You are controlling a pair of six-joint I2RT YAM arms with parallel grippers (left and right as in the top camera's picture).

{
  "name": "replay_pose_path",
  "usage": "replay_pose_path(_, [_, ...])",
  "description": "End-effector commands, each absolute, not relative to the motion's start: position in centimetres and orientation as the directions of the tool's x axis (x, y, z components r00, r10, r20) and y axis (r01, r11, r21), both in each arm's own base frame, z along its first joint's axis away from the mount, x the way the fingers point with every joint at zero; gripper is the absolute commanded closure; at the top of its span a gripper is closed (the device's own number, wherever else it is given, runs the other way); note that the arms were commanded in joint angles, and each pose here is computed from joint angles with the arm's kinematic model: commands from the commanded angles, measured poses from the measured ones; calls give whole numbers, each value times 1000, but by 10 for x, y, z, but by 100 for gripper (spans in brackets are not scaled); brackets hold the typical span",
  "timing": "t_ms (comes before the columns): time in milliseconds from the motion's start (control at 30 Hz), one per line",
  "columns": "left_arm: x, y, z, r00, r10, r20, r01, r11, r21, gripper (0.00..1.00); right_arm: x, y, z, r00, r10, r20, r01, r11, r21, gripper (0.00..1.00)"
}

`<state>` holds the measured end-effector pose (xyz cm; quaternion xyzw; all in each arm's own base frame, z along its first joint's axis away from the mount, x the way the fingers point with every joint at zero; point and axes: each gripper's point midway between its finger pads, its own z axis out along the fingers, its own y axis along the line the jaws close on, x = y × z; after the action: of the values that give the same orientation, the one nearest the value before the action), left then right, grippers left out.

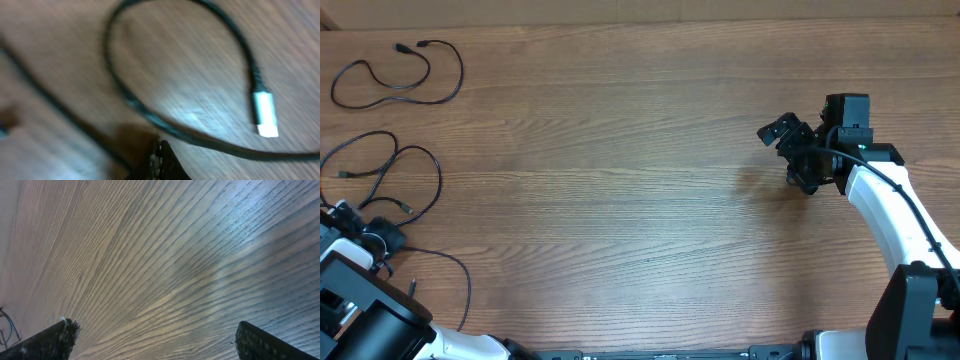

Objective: Untangle cables

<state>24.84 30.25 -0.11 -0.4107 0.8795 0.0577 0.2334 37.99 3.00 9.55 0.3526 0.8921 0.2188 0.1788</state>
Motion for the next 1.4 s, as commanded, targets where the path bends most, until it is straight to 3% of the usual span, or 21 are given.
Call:
replay_pose_path(0, [204,311,-22,-520,-766,-377,-845,526,95,96,387,27,103,-680,707,-191,539,660,523,0])
replay_pose_path(400, [207,315,-6,-491,-802,-340,-865,495,82,96,387,27,103,-680,707,-191,539,660,523,0])
replay_pose_path(467, [210,320,3,-491,-801,-343,-865,495,82,89,387,27,103,-680,707,-191,539,660,523,0])
replay_pose_path(600, [222,336,29,-485,-794,-366,-866,493,79,26,387,27,103,-680,707,-191,539,660,523,0])
replay_pose_path(667, [227,343,43,-483,-790,-377,-867,493,77,1,387,27,103,-680,707,-191,539,660,523,0])
replay_pose_path(1000, [256,366,137,-467,-767,-440,-860,509,27,1,387,27,103,-680,707,-191,539,660,523,0])
replay_pose_path(1067, [280,354,159,-464,-763,-451,-818,564,-114,0,387,27,103,-680,707,-191,539,660,523,0])
replay_pose_path(1100, [313,330,185,-465,-760,-453,-709,627,-323,1,387,27,103,-680,707,-191,539,660,523,0])
replay_pose_path(1233, [365,271,245,-484,-734,-476,-333,658,-676,0,387,27,103,-680,707,-191,539,660,523,0])
replay_pose_path(1300, [380,244,264,-511,-710,-485,-178,639,-748,1,387,27,103,-680,707,-191,539,660,523,0])
replay_pose_path(1367, [391,224,266,-545,-686,-482,-137,640,-756,1,387,27,103,-680,707,-191,539,660,523,0])
